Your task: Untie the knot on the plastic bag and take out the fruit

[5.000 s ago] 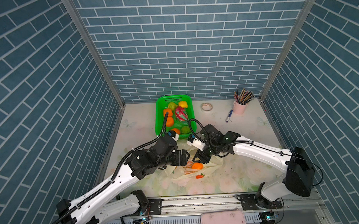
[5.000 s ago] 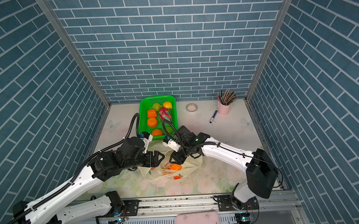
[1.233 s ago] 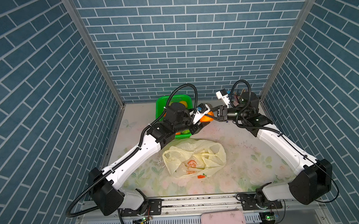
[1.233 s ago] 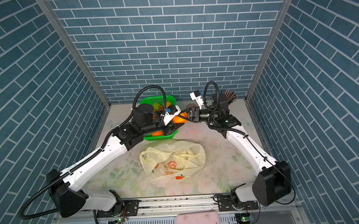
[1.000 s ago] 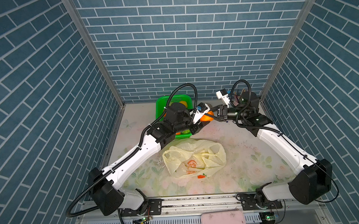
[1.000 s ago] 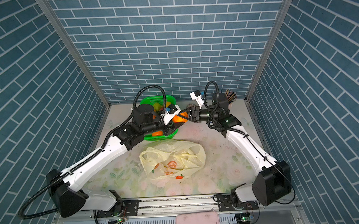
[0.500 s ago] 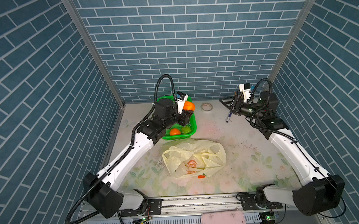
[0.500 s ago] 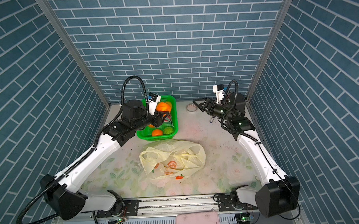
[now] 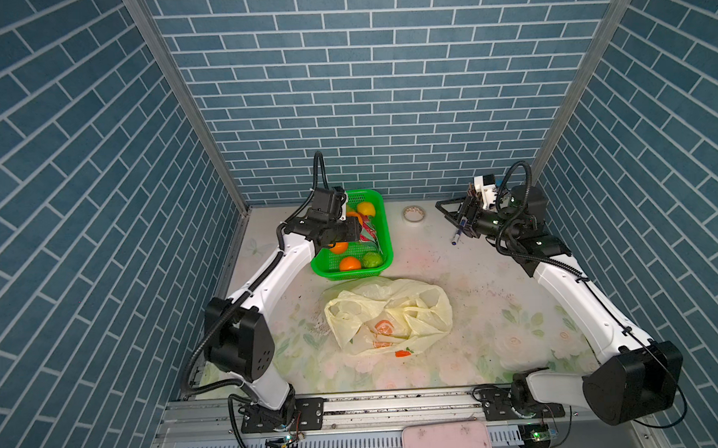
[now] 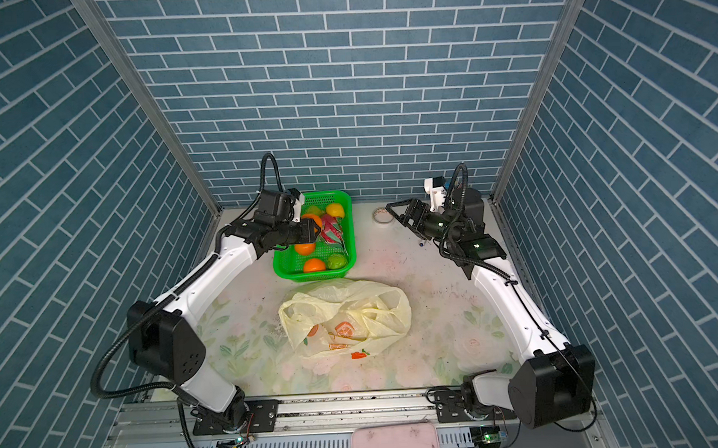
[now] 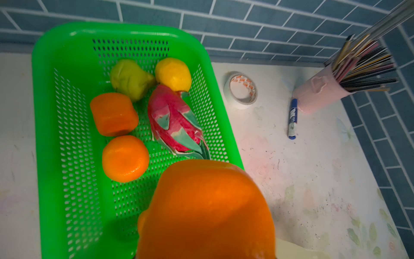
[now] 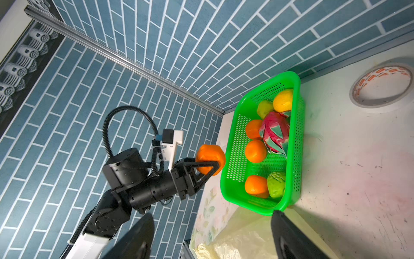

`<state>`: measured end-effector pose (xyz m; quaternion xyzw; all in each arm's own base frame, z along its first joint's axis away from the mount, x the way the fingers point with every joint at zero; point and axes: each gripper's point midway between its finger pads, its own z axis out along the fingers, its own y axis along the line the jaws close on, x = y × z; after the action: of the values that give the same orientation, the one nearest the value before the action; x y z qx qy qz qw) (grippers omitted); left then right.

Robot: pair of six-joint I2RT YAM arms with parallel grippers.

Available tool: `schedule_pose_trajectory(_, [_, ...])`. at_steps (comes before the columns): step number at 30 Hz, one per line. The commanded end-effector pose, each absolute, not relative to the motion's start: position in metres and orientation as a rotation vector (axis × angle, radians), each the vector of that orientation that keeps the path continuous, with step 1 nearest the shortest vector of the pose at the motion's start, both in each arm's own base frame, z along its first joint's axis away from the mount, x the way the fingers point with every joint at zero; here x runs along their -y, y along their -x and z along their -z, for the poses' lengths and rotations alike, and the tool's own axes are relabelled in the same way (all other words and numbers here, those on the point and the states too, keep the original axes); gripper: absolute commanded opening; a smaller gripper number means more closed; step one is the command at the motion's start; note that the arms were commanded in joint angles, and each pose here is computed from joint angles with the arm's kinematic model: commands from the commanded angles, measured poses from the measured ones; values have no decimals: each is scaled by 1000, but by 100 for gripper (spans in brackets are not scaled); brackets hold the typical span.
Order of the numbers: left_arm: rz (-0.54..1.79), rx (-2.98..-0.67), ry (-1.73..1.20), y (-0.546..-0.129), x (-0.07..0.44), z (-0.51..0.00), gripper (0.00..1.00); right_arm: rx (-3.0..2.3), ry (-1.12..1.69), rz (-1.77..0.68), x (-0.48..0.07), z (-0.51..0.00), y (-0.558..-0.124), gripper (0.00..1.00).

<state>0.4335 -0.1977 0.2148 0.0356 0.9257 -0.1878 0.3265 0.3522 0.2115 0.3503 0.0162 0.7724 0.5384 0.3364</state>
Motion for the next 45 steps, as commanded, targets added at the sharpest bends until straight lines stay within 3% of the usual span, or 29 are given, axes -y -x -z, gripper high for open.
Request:
schedule_pose_trajectory(1, [512,-2540,-39,-433,200,-188,42,-2062,-73,-1414,-212,-342,-350,82])
schedule_pose_trajectory(12, [523,-2707,-9,-464,203,-102,44,-2097,-50,-1392,-211,-337,-342,82])
schedule_pose_trajectory(23, [492,-2795,-22,-464,202,-61,58,-2096,-47,-1364,-207,-338,-334,82])
schedule_pose_trajectory(30, [462,-2725,-49,-469,198,-84,83,-2073,-37,-1317,-202,-345,-335,82])
schedule_pose_trajectory(37, [463,-2614,-53,-470,192,-135,84,-2083,-35,-1247,-195,-341,-334,81])
schedule_pose_trajectory(45, [556,-2355,-34,-438,183,-226,86,-2083,-145,-938,-158,-320,-347,81])
